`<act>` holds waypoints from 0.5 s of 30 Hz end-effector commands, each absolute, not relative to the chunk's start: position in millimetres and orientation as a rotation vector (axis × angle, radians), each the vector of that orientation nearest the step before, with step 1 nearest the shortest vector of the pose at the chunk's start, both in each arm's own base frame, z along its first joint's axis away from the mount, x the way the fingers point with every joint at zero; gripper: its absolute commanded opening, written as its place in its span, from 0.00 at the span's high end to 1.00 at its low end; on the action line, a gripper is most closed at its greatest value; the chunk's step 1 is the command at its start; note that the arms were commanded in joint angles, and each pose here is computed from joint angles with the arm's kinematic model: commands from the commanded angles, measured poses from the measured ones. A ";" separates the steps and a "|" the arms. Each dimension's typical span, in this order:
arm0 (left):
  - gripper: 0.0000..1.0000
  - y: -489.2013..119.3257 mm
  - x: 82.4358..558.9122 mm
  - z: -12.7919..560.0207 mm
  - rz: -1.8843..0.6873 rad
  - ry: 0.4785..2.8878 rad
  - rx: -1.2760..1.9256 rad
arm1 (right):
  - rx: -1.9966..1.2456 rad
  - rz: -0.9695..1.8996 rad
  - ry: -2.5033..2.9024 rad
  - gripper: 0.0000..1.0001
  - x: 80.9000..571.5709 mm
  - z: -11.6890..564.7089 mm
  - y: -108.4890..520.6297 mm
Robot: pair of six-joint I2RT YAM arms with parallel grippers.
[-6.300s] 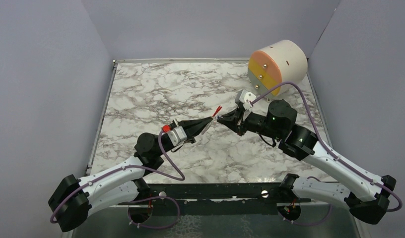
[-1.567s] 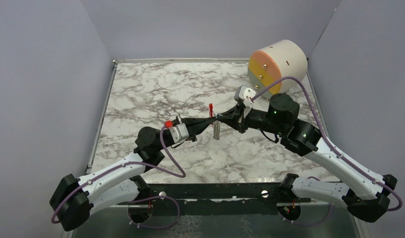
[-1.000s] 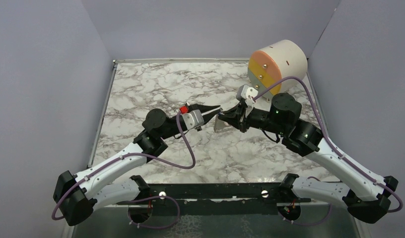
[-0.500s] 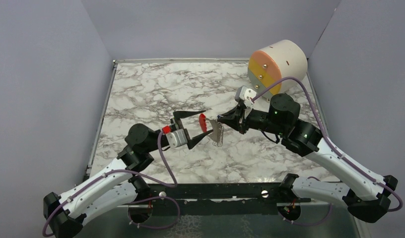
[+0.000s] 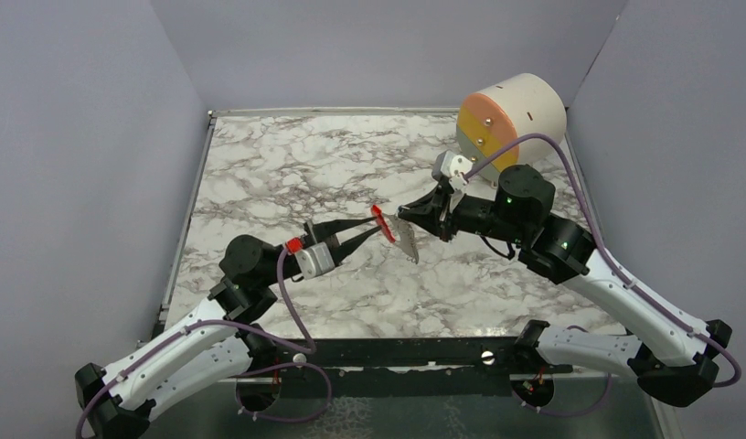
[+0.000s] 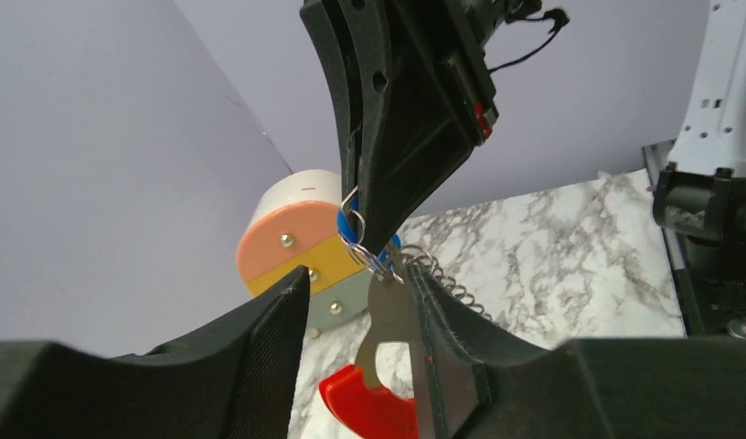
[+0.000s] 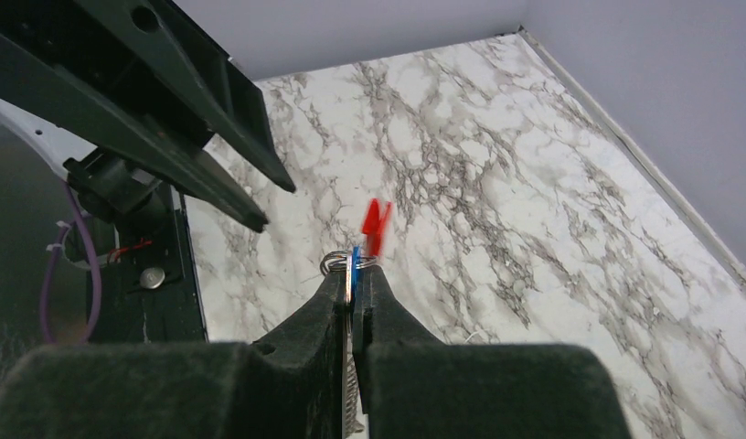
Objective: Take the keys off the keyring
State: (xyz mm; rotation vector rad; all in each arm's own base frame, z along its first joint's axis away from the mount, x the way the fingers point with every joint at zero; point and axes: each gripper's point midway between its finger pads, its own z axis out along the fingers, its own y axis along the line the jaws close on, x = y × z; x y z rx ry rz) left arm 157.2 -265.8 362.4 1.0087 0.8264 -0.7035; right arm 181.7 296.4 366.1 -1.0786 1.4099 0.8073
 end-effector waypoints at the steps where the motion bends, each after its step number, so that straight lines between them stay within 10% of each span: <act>1: 0.82 -258.9 192.8 371.1 -0.587 0.925 0.884 | -1.084 0.807 1.379 0.99 178.2 387.5 295.1; 15: 0.72 -246.1 237.7 383.9 -0.410 1.033 0.744 | -1.091 0.545 1.564 0.99 210.8 392.9 273.5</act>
